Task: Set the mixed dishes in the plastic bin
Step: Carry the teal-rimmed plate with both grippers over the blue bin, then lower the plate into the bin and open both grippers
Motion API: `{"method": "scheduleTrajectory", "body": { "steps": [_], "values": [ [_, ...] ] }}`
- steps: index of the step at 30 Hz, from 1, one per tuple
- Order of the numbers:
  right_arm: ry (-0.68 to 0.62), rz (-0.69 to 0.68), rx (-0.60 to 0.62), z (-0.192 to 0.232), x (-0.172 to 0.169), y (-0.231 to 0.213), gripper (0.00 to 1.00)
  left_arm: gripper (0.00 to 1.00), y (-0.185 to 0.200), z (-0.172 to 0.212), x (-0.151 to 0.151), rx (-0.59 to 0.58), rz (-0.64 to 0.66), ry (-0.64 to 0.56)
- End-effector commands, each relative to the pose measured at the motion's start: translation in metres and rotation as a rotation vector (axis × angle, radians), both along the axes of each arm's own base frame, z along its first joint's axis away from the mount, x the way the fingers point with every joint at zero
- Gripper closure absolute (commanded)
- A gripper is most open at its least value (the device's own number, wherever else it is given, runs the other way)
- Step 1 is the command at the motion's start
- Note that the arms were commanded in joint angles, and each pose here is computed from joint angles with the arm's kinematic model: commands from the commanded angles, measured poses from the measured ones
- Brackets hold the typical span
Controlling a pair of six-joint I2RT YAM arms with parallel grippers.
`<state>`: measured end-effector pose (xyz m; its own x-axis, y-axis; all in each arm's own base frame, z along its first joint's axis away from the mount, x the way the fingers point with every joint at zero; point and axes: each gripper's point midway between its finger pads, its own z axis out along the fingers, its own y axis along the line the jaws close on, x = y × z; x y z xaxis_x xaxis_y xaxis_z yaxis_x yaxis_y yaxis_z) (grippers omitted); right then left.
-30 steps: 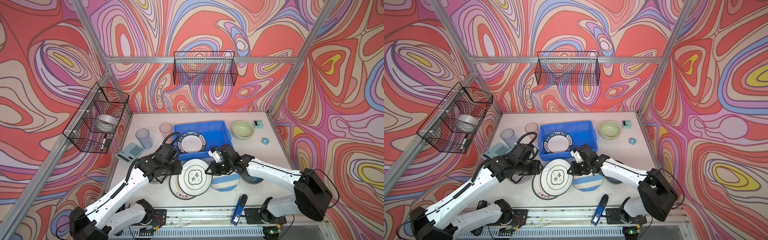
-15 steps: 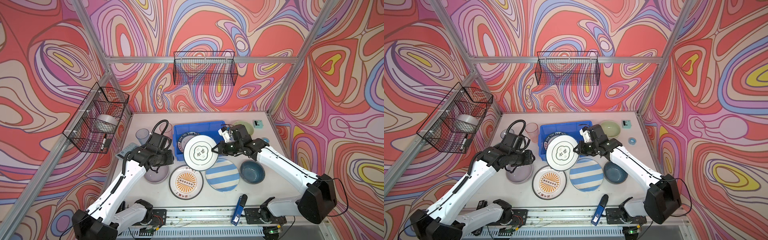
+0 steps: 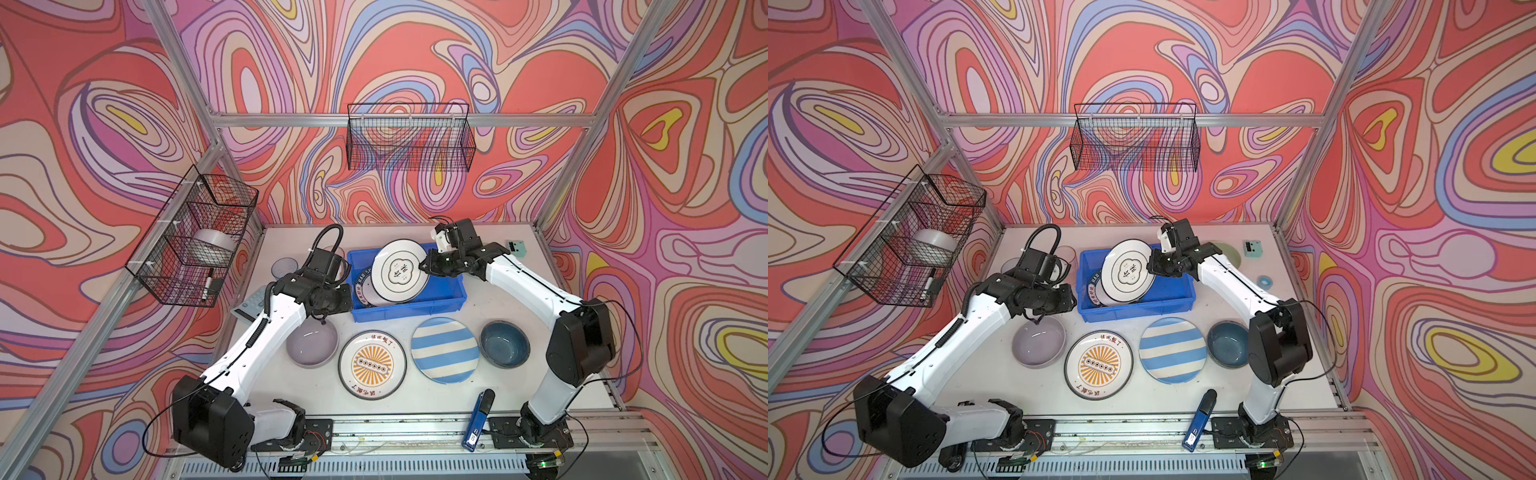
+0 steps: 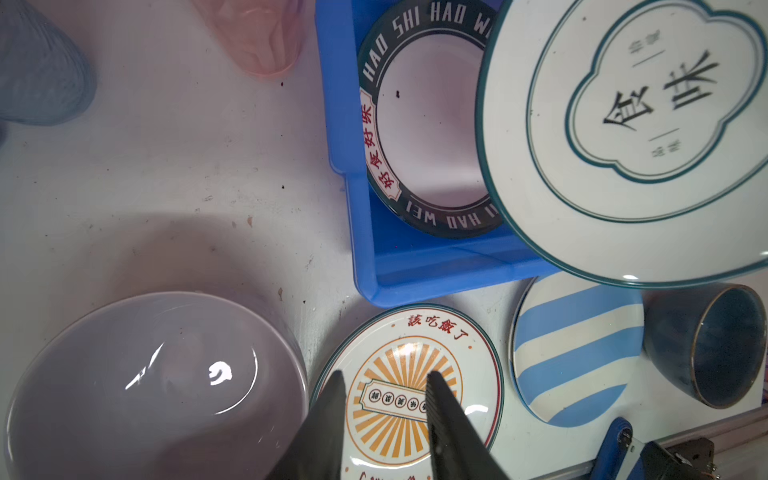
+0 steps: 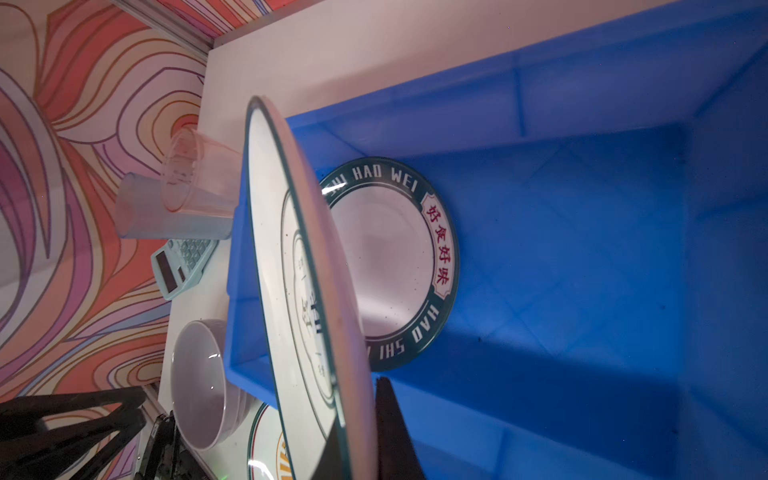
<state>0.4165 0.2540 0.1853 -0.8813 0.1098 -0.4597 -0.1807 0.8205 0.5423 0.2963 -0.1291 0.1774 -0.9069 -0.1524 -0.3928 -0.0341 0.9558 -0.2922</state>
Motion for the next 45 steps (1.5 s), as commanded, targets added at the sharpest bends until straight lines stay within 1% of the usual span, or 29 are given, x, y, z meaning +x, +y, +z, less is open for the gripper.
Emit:
{"method": "scheduleTrajectory", "body": {
  "steps": [1,6,15,24,32,34,36,38,45],
  "values": [
    [-0.076,-0.012,0.031,0.012,0.024,0.007,1.0,0.64,0.003,-0.002,0.013,0.034,-0.003,-0.02],
    [-0.059,-0.02,0.027,-0.006,0.037,0.012,1.0,0.67,0.001,-0.024,0.024,0.049,0.007,0.014],
    [-0.036,-0.015,0.057,-0.03,0.043,0.02,1.0,0.71,-0.009,-0.053,0.035,0.03,-0.005,0.058],
    [0.039,0.002,0.067,-0.062,0.038,0.026,1.0,0.73,-0.014,-0.07,0.037,0.029,-0.023,0.104],
    [0.086,0.022,0.085,-0.081,0.033,0.032,1.0,0.73,-0.012,-0.075,0.037,0.04,-0.014,0.114],
    [0.098,0.025,0.09,-0.085,0.032,0.033,1.0,0.71,-0.011,-0.072,0.037,0.04,-0.01,0.104],
    [0.109,0.029,0.094,-0.089,0.031,0.034,1.0,0.64,-0.008,-0.068,0.038,0.048,0.002,0.091],
    [0.116,0.033,0.091,-0.093,0.03,0.035,0.98,0.6,-0.004,-0.063,0.038,0.068,0.014,0.082],
    [0.127,0.035,0.105,-0.099,0.028,0.037,0.97,0.6,0.008,-0.048,0.037,0.115,0.04,0.034]
  ]
}}
